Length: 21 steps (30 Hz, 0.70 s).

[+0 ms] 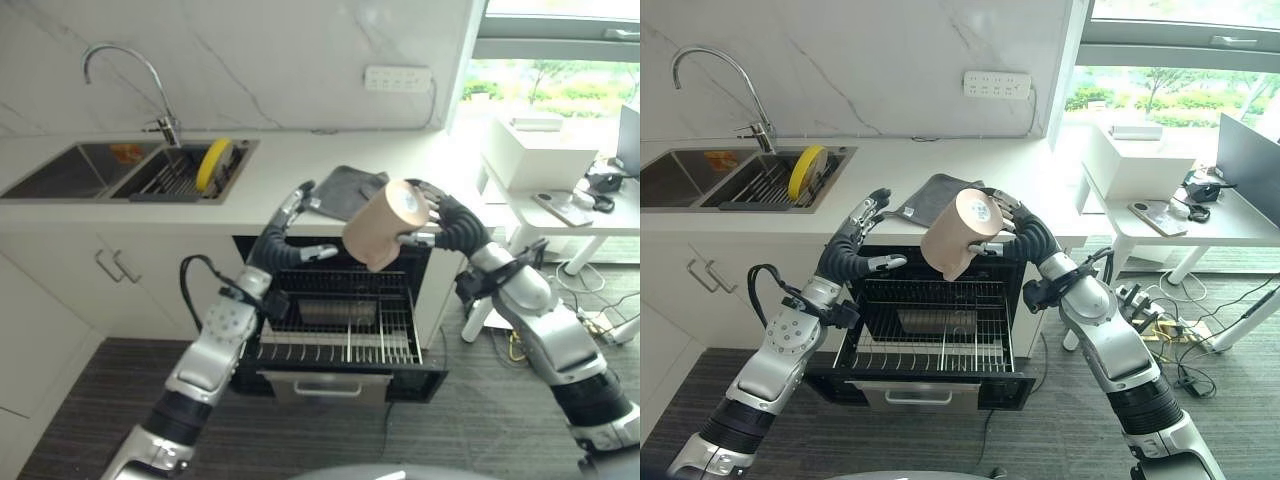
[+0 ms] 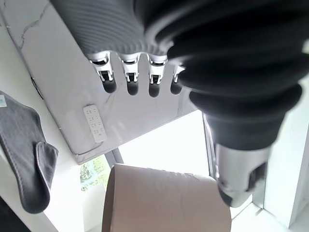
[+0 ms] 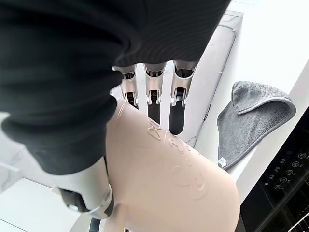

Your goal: Place the dishes in the dishwasher.

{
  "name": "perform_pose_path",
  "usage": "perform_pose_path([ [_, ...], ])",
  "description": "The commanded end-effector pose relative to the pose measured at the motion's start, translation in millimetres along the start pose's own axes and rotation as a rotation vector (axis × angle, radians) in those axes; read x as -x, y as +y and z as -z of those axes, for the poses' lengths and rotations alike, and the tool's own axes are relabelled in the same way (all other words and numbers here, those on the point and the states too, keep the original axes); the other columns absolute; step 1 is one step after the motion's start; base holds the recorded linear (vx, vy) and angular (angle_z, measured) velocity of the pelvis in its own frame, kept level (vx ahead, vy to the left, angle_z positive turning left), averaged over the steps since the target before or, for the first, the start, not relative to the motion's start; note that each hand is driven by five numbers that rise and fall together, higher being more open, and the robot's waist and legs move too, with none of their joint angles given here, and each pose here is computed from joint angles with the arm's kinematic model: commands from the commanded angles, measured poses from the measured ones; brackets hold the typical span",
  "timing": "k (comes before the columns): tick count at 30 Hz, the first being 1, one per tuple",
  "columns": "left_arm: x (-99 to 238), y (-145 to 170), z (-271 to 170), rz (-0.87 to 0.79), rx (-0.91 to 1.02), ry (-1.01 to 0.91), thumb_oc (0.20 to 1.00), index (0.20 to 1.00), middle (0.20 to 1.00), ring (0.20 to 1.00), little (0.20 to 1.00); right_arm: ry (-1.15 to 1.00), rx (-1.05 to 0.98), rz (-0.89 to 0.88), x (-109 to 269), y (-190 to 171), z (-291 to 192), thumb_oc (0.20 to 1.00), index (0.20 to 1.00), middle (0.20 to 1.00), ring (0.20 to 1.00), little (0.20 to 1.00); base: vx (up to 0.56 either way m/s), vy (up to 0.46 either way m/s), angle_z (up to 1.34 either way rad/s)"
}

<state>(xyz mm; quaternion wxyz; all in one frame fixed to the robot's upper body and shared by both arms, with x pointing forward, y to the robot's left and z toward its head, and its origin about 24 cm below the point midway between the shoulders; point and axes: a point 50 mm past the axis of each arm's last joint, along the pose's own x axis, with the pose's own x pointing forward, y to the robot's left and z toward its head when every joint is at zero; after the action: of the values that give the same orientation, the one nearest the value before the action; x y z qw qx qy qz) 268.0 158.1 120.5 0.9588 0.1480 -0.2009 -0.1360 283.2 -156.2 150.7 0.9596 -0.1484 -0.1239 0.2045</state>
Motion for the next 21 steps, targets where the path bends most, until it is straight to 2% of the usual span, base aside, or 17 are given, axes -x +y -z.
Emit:
perform_pose_path([
  [1,-9.5,14.0,-25.6,-0.036,-0.012,-0.138,1.000,1.000,1.000,1.000,1.000,-0.154,0.003,0.110,-1.3,-21.8,-25.1,0.200,0.200,0.200,0.200,0.200,0.05,-0.008,0.01],
  [10,-7.5,31.8,-22.3,-0.094,-0.072,-0.130,1.000,1.000,1.000,1.000,1.000,-0.193,-0.012,0.197,8.1,-43.0,-22.6,0.200,0.200,0.200,0.200,0.200,-0.05,-0.008,0.03],
  [13,-4.4,33.1,-6.2,-0.056,-0.093,0.000,1.000,1.000,1.000,1.000,1.000,-0.174,-0.023,0.229,10.8,-47.5,-19.7,0.200,0.200,0.200,0.200,0.200,0.02,0.003,0.07],
  [21,31.9,23.3,48.5,0.104,-0.160,0.409,1.000,1.000,1.000,1.000,1.000,-0.085,-0.020,0.256,27.1,-48.1,-1.5,0.200,0.200,0.200,0.200,0.200,0.11,0.019,0.03],
])
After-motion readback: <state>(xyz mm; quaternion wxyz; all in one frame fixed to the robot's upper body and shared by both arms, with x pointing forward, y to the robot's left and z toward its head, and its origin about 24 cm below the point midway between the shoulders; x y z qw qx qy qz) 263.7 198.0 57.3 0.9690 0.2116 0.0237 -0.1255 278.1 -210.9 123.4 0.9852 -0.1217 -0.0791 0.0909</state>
